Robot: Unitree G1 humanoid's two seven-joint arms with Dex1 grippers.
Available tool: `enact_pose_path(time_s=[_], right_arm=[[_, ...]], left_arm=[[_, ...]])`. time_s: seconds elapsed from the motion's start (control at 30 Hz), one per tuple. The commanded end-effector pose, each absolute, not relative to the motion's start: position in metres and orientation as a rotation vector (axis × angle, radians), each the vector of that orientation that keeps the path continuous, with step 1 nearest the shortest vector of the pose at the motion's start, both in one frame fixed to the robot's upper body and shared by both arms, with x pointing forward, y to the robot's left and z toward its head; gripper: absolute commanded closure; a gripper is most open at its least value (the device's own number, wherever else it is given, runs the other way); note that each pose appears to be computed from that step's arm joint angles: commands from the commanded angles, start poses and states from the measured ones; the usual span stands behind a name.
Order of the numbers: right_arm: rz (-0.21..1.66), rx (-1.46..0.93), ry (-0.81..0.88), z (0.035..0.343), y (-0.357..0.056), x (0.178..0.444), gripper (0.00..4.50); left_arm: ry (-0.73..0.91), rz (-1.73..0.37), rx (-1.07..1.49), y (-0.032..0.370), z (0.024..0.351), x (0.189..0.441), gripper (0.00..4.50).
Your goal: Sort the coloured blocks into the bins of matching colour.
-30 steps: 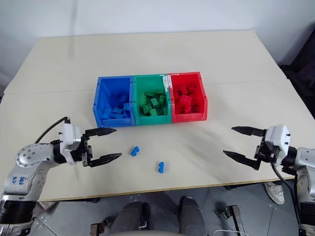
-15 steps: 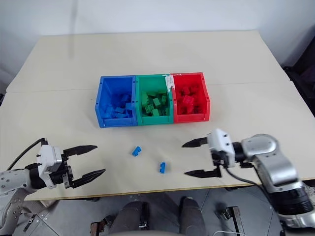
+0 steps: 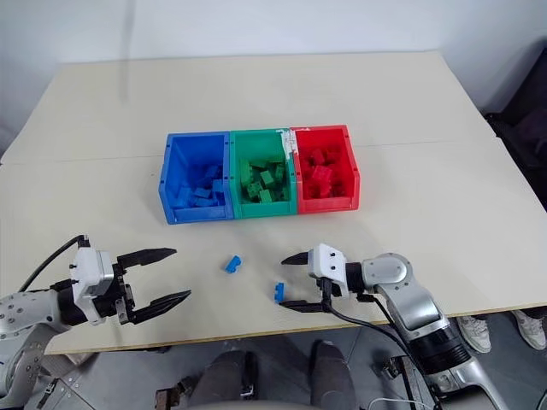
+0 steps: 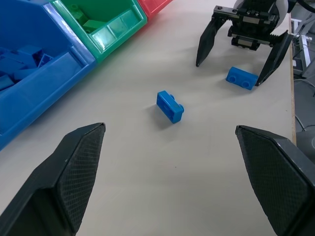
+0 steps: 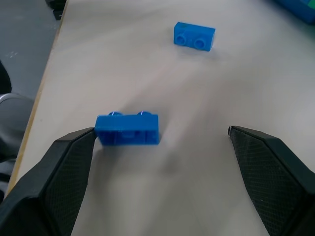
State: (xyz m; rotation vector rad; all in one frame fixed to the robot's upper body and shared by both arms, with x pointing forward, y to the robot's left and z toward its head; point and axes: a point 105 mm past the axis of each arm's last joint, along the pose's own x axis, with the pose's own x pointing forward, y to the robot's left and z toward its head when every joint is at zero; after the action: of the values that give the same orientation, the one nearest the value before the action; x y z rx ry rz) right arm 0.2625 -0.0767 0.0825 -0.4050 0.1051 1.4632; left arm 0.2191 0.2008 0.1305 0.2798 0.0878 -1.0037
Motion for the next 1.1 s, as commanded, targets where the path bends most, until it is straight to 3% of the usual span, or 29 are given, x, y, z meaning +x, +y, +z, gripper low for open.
enact_pose_path(time_s=[0.03, 0.23, 0.27, 0.43, 0.57, 0.7, 0.87, 0.97, 1.03, 1.1], right_arm=[[1.494, -0.396, 0.126, 0.076, -0.073, 0.254, 0.91], [1.479, -0.407, 0.099, 0.079, -0.073, 0.259, 3.0], [1.477, -0.409, 0.089, 0.081, -0.072, 0.26, 3.06], [1.457, -0.384, 0.041, 0.103, -0.069, 0.27, 3.06], [1.427, -0.262, -0.096, 0.168, -0.043, 0.293, 3.06], [1.421, -0.234, -0.184, 0.204, -0.01, 0.314, 3.06], [1.344, -0.299, -0.266, 0.231, 0.036, 0.349, 3.06], [1.21, -0.391, -0.246, 0.23, 0.054, 0.375, 3.06], [1.203, -0.397, -0.281, 0.234, 0.062, 0.379, 3.06], [1.223, -0.397, -0.29, 0.234, 0.067, 0.378, 2.33]], left_arm=[[0.059, -1.002, 0.286, 0.198, 0.136, 0.216, 0.0], [0.066, -0.959, 0.274, 0.203, 0.132, 0.218, 0.0], [0.068, -0.951, 0.274, 0.204, 0.131, 0.218, 0.0], [0.067, -0.886, 0.271, 0.213, 0.127, 0.217, 0.0], [0.074, -0.771, 0.25, 0.231, 0.122, 0.214, 0.0], [0.079, -0.723, 0.237, 0.237, 0.116, 0.211, 0.0], [0.071, -0.687, 0.235, 0.239, 0.112, 0.211, 0.0], [0.057, -0.67, 0.239, 0.24, 0.113, 0.213, 0.0], [0.047, -0.664, 0.242, 0.238, 0.114, 0.214, 0.0], [0.038, -0.66, 0.243, 0.237, 0.115, 0.215, 0.0]])
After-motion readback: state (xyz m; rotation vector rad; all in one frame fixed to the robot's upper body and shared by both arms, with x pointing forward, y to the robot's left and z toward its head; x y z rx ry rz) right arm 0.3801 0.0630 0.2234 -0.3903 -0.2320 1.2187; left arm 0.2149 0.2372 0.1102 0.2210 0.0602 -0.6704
